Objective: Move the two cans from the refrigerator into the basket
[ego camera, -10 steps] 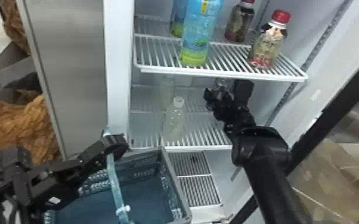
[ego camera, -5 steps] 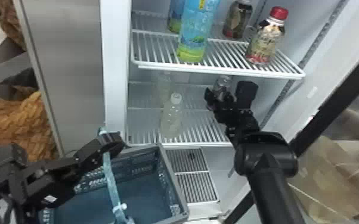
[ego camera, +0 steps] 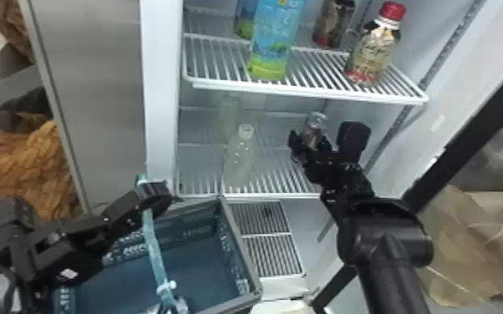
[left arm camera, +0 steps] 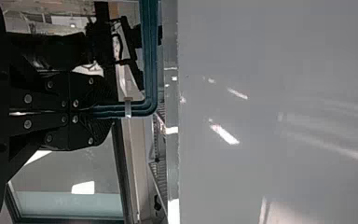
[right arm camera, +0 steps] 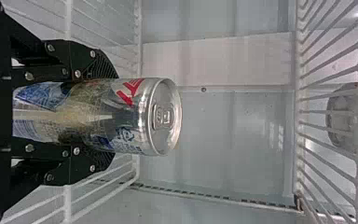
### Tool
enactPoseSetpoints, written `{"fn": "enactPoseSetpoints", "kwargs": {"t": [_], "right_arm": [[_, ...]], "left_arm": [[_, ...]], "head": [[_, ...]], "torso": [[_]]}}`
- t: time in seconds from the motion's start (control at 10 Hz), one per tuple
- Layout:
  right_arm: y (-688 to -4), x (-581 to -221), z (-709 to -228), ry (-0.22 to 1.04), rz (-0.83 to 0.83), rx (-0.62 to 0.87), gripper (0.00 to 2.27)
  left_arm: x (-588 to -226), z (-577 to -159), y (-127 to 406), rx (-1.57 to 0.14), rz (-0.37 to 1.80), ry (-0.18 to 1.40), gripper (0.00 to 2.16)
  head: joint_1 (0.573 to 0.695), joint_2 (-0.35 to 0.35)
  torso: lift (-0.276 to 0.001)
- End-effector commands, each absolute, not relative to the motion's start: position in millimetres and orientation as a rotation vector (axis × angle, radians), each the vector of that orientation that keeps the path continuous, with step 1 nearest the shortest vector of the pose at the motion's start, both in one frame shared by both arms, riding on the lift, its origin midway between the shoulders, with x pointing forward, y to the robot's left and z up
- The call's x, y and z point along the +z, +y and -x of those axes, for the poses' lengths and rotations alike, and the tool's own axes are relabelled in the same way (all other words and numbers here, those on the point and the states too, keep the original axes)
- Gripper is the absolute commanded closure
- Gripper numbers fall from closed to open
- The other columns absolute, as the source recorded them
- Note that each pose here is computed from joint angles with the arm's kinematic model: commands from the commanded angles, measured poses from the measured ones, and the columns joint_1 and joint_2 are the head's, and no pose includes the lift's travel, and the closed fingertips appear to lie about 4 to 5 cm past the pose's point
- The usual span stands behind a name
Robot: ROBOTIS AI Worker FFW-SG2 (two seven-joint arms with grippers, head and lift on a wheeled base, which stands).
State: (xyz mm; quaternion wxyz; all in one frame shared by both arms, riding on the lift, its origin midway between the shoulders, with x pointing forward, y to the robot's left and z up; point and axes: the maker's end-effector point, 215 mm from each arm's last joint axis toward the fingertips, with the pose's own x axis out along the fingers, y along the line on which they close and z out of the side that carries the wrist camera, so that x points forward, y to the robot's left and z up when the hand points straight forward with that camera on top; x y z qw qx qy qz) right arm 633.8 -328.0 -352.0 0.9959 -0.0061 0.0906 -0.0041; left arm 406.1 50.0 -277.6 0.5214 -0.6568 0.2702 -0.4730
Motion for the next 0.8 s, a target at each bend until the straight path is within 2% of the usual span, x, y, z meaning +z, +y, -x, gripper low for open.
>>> {"fn": "enactPoseSetpoints", "kwargs": {"t": [0.0, 0.7], "right_arm": [[-322, -350, -619, 0.18, 0.001, 0.005, 1.28], [-309, -332, -543, 0.188, -0.023, 0.047, 1.28]], "left_arm": [[-279, -405, 50, -1.133, 1.575, 0.652, 1.2], [-285, -401, 51, -1.12, 1.589, 0.657, 1.2]], "head": [[0.695, -0.287], [0.695, -0.29]], "torso": [[-0.218], [-0.218]]}}
